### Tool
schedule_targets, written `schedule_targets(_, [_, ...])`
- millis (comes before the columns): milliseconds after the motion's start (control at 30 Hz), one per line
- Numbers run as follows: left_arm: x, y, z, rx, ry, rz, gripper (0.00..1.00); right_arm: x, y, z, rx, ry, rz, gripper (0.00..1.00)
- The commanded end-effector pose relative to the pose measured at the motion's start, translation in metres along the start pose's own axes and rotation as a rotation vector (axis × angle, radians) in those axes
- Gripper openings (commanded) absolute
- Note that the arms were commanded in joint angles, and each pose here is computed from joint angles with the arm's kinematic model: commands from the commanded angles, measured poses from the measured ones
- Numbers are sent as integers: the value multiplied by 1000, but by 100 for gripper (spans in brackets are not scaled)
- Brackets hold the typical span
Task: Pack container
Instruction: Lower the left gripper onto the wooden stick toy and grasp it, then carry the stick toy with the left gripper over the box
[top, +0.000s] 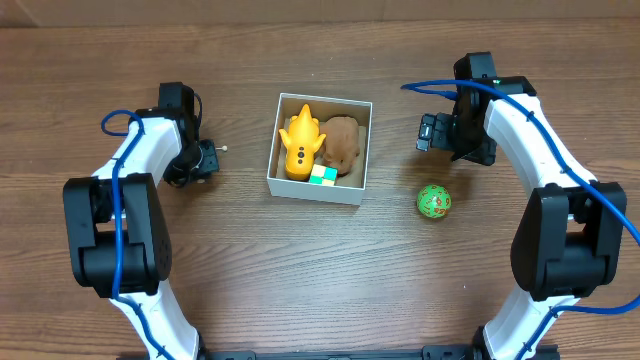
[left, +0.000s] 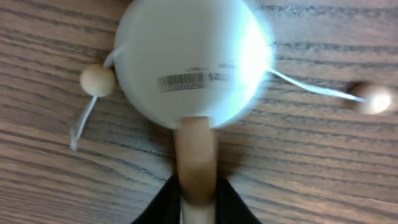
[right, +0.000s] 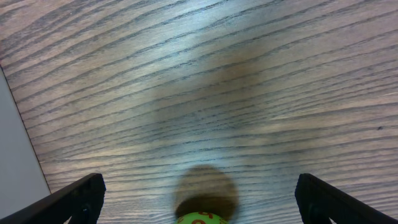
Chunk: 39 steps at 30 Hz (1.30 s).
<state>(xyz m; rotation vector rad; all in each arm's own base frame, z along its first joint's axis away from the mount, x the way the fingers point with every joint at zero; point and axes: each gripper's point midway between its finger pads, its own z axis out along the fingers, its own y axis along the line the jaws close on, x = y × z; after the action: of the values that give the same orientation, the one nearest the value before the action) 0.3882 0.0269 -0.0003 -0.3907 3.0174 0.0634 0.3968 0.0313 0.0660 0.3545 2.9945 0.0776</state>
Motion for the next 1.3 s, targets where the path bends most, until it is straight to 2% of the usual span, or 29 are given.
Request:
schedule_targets(0, [-11,-2,-6,-6,3,30,12,-4,-1,-6,3,-23,-5,100])
schedule_targets(167, [-20,-2,-24,-6,3,30,4,-4,-1,-6,3,-24,-5,100])
schedule_targets(367, [-32,-6,-47,10,-12,28,4,-4,-1,-6,3,-23,-5,100])
schedule_targets(600, [-46,-36,-90,177,-22,24,4,-4,-1,-6,3,-24,-5,100])
schedule_targets(767, [-45,-54,-106,220,-18,32,4,-4,-1,-6,3,-24,-5,100])
schedule_targets(1000, [-37,-100,-121,237,-43,140,4,-4,-1,-6,3,-24,-5,100])
schedule_targets(1267, [-24,-165,-159,279,-104,253,4,-4,-1,-6,3,-23,-5,100])
